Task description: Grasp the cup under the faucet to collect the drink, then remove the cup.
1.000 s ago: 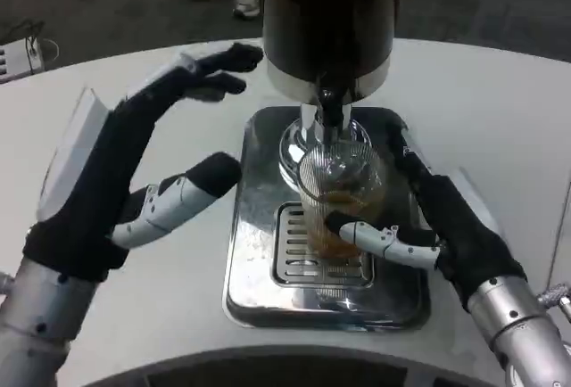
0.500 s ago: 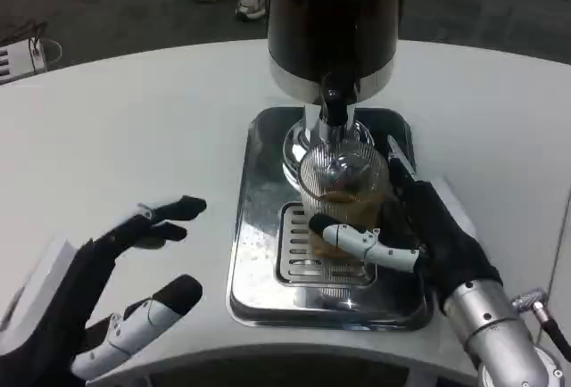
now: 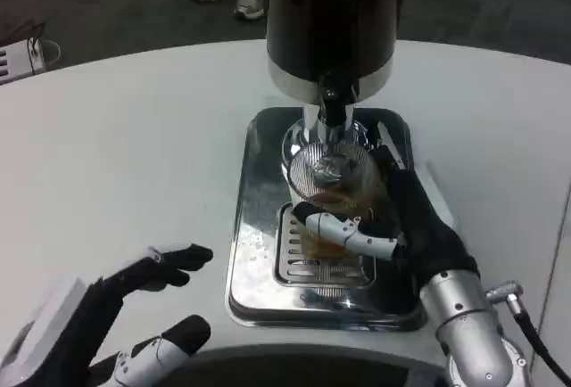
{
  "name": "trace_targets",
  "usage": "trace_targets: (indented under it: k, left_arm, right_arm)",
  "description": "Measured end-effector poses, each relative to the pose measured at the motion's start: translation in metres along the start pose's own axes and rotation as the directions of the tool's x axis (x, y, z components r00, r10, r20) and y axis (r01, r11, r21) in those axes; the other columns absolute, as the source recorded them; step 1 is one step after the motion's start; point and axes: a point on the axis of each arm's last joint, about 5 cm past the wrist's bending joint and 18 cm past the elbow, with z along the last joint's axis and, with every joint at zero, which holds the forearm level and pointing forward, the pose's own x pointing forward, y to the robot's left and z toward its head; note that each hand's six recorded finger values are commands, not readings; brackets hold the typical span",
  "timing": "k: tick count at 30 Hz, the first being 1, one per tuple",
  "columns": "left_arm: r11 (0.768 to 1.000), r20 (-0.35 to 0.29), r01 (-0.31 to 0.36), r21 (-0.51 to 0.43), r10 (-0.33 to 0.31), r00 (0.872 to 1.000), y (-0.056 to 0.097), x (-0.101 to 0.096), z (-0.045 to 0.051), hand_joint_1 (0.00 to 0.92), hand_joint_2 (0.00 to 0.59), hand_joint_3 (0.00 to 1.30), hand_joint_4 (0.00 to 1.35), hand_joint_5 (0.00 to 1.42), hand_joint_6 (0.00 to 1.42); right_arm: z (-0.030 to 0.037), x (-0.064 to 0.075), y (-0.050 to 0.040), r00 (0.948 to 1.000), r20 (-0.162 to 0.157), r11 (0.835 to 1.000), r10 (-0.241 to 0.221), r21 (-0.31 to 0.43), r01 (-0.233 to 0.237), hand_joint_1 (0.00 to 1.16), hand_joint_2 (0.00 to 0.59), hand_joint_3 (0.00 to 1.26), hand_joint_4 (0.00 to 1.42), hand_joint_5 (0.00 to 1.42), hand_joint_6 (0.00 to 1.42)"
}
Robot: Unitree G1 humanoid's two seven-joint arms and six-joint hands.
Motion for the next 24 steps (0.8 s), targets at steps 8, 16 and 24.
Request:
trace_targets:
  k: [8,16,24]
  left_arm:
    - [1.0,-0.02,0.017,0.012,-0.017,1.0,0.003,-0.003,-0.0014,0.0,0.107,0.39,0.34,0.37,0.35]
    - [1.0,-0.024,0.019,0.01,-0.019,1.0,0.005,-0.003,-0.0019,0.0,0.107,0.4,0.35,0.38,0.35]
    - [1.0,-0.031,0.024,0.008,-0.024,0.999,0.005,-0.002,-0.0023,0.0,0.107,0.42,0.37,0.39,0.35]
  right_arm:
    - [0.0013,-0.001,0.0118,0.9996,0.001,0.999,-0.028,-0.028,0.028,0.85,0.206,0.0,0.06,0.13,0.11]
    - [-0.0014,-0.001,0.0205,0.9986,-0.011,0.997,-0.052,-0.058,0.051,0.89,0.204,0.11,0.22,0.29,0.24]
    - [0.0005,-0.002,0.0337,0.9922,-0.013,0.99,-0.124,-0.061,0.123,0.91,0.216,0.24,0.34,0.4,0.32]
